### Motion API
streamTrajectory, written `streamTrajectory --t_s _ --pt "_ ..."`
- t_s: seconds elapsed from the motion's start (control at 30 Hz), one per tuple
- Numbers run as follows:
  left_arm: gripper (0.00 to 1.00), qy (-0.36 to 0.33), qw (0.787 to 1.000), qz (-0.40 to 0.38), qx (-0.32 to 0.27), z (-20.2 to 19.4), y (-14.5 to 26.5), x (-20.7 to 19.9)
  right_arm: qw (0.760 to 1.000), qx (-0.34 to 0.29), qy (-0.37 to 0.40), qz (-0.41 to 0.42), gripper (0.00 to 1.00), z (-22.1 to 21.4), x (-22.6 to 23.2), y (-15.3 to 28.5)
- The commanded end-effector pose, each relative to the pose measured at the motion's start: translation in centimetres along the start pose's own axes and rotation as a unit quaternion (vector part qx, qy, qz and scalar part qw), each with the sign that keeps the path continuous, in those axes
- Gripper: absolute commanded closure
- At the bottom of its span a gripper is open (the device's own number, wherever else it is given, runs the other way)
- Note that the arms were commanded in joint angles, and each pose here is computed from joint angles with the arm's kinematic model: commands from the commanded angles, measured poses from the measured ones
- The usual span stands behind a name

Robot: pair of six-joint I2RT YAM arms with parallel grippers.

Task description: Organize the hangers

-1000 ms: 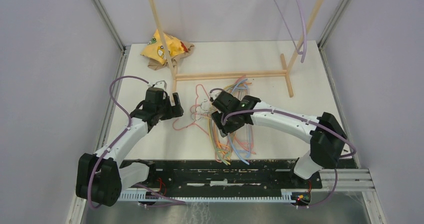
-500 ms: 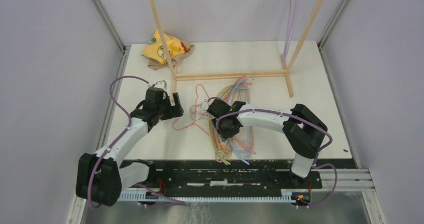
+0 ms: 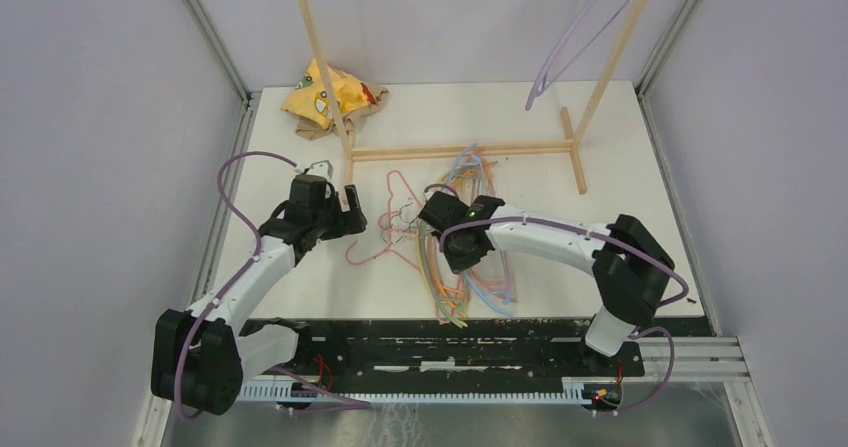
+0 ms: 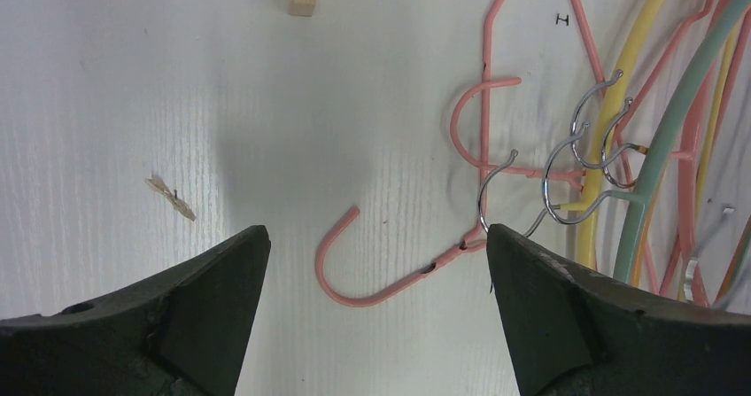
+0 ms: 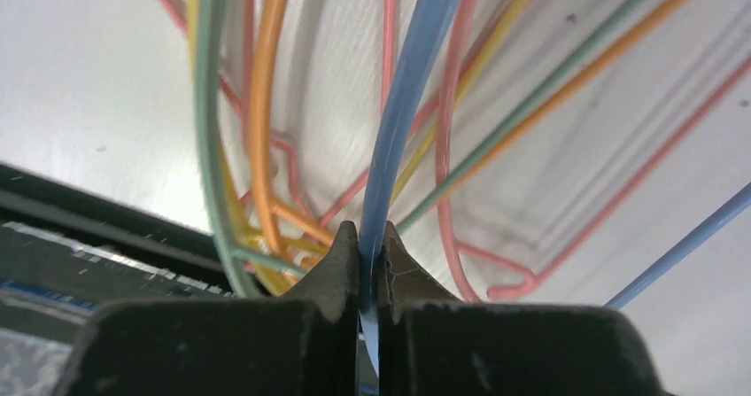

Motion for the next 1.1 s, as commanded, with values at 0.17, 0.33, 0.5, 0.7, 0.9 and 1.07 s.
streamTrajectory --t_s 0.17,0.33,0.5,0.7,0.9,1.07 --pt "0.01 -0.012 0.999 -0.022 -0.031 1.1 0.8 -0.7 0.979 -0.180 -0.046 0.085 0.99 5.0 0.2 15.6" --pt "0.01 -0.009 0.999 -0.027 -0.035 1.2 0.8 -0.9 0.943 -0.283 -0.042 0.171 0.99 11.0 2.3 22.3" --pt "0.01 -0.005 0.999 -0.030 -0.040 1.3 0.8 -1.0 0.903 -0.347 -0.031 0.253 0.99 17.7 5.3 25.6" --pt "0.01 -0.004 0.998 -0.031 -0.048 1.5 1.2 -1.0 0.845 -0.414 -0.099 0.322 0.99 23.4 5.3 27.2" --pt "0.01 -0.007 0.998 -0.032 -0.049 1.3 1.7 -0.9 0.776 -0.497 -0.160 0.353 0.99 27.8 1.8 28.5" --pt "0.01 -0.012 0.998 -0.028 -0.049 1.4 1.8 -0.8 0.744 -0.568 -0.152 0.317 0.99 29.7 -1.7 31.0"
Point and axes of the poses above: each gripper's point midway between its finger pads, its own y axis back along the fingers, its own x axis along the line the jaws close on, z = x × y, the point moved 8 cm from there along y, back along the fingers, and after that the axes turned 10 degrees about y, right-handed, at the moved point
